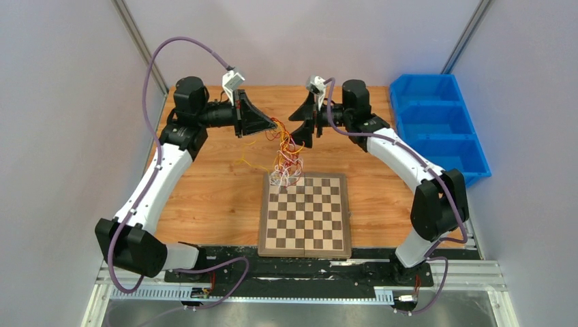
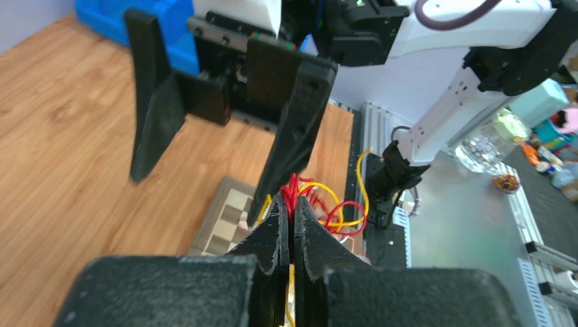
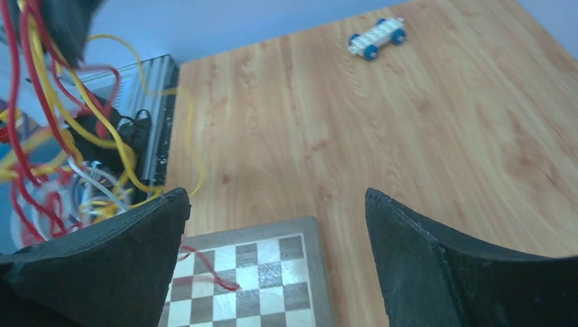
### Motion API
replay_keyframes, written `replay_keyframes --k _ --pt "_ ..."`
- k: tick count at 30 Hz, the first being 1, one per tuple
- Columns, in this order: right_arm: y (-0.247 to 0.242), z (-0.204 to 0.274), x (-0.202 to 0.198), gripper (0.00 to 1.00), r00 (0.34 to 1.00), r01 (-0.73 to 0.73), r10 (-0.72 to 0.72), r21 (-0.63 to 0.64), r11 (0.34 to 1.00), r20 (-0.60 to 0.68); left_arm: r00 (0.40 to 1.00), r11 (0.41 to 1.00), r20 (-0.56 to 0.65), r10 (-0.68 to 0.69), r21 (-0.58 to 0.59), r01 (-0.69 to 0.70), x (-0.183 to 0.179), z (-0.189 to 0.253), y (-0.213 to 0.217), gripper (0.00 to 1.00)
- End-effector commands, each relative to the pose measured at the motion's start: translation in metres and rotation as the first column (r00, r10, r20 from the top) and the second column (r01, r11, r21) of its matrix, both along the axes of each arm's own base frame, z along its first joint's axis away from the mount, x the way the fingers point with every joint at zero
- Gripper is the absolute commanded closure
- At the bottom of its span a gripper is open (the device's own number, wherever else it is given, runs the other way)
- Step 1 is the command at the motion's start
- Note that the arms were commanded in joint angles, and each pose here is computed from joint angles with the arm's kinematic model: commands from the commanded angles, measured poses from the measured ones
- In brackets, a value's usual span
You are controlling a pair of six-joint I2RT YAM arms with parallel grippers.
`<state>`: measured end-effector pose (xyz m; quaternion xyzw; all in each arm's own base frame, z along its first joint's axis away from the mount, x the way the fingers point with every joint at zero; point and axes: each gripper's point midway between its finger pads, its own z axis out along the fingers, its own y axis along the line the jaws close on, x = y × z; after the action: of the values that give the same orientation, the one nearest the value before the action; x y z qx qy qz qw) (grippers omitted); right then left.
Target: Untangle the cables
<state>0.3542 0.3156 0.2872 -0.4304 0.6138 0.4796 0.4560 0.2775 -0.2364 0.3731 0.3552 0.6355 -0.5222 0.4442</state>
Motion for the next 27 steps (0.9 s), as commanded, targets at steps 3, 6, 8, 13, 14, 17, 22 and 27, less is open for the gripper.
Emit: replay_keyframes --k 3,6,8,13,14,17,22,27 --pt "0.044 0.026 -0.035 0.00 0.981 -0.192 0.187 0.098 0.976 0.059 0.990 0.988 0.099 -0.097 -0.107 0.107 -0.003 0.046 -0.025 1.00" --pt "0.048 0.028 -0.051 0.00 0.972 -0.234 0.229 0.122 0.964 0.054 0.989 0.989 0.112 -0.101 -0.099 0.113 -0.003 0.046 -0.025 1.00" --pt "0.048 0.030 -0.057 0.00 0.967 -0.255 0.253 0.127 0.958 0.033 0.987 0.990 0.125 -0.097 -0.087 0.109 -0.003 0.044 -0.023 1.00" --pt "0.037 0.010 -0.054 0.00 0.973 -0.230 0.232 0.078 0.970 -0.006 0.988 0.991 0.129 -0.088 -0.087 0.099 0.002 0.047 -0.015 1.00" --pt "0.032 0.006 -0.046 0.00 0.980 -0.195 0.197 0.070 0.978 -0.024 0.985 0.990 0.136 -0.102 -0.085 0.115 0.000 0.051 -0.014 1.00" --pt "0.011 0.011 -0.017 0.00 0.991 -0.097 0.104 0.080 0.992 -0.090 0.978 0.987 0.155 -0.138 -0.063 0.150 -0.005 0.052 -0.013 1.00" --pt "-0.016 0.059 0.014 0.00 1.000 0.004 -0.006 0.117 0.993 0.013 0.974 0.983 0.146 -0.170 -0.042 0.178 -0.013 0.047 -0.011 1.00" --pt "-0.041 0.070 0.013 0.00 1.000 0.005 -0.008 0.113 0.994 0.030 0.975 0.987 0.164 -0.153 -0.033 0.160 -0.006 0.044 -0.010 1.00"
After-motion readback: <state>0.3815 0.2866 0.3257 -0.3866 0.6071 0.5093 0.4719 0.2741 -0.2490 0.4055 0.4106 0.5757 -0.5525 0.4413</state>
